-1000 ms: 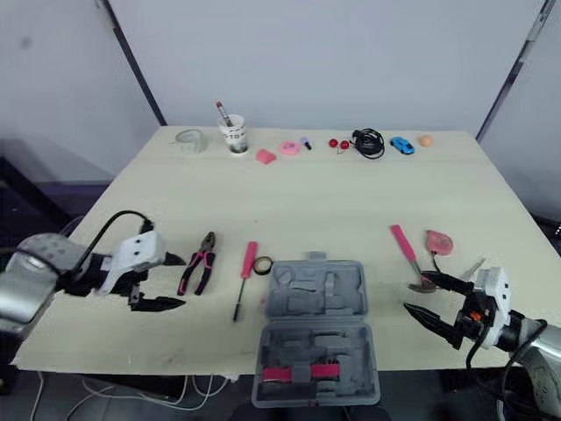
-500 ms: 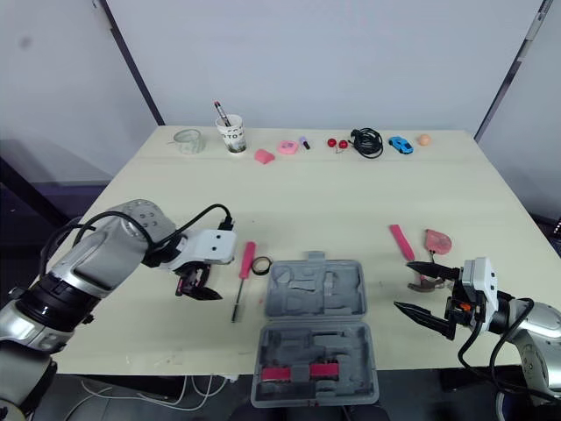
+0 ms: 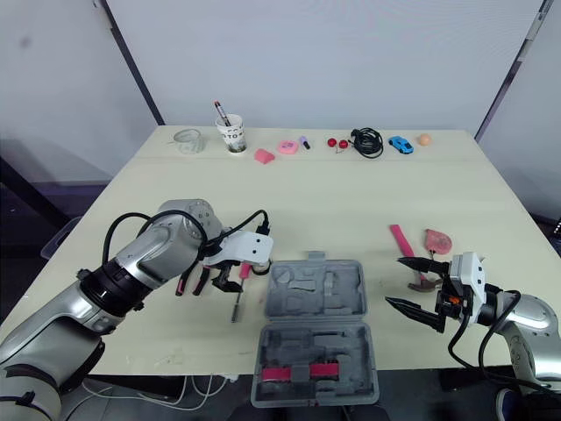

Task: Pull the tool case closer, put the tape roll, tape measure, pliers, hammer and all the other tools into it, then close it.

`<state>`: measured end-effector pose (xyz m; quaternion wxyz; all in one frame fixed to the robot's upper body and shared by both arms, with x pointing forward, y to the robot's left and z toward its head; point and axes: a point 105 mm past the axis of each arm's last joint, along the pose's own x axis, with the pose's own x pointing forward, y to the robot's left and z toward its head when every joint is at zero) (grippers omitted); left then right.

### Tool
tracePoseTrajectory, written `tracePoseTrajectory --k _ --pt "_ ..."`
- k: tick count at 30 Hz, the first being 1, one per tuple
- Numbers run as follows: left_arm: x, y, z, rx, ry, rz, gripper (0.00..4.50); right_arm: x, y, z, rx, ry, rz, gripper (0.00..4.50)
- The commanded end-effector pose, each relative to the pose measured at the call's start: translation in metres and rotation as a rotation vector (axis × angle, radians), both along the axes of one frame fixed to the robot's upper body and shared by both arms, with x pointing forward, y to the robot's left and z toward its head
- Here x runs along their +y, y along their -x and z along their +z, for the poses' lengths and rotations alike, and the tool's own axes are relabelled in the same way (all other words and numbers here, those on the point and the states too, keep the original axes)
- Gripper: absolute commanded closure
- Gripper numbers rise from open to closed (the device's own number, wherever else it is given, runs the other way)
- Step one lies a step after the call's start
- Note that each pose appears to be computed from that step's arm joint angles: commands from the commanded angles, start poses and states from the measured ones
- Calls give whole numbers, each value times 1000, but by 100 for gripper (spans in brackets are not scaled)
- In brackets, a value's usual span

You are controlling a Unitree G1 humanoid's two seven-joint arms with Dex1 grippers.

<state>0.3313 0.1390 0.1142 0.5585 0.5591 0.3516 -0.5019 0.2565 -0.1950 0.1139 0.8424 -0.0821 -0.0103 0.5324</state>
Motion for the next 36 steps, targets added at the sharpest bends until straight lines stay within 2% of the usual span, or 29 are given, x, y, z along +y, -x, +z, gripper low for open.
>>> tracePoseTrajectory --k 1,31,32,35,36 --pt "-4 -5 2 -31 -42 12 0 1 -1 13 -52 -2 4 8" --pt "-7 -22 -35 -6 -135 -27 0 4 -2 19 -77 3 -22 8" --pt "-7 -23 -35 -6 -137 -29 48 4 -2 19 -77 2 -23 0" --pt "-8 -25 -36 -12 -133 -36 137 4 -2 19 -77 3 -25 0" --pt "-9 -25 -36 -12 -133 -38 137 4 -2 19 -77 1 -25 0"
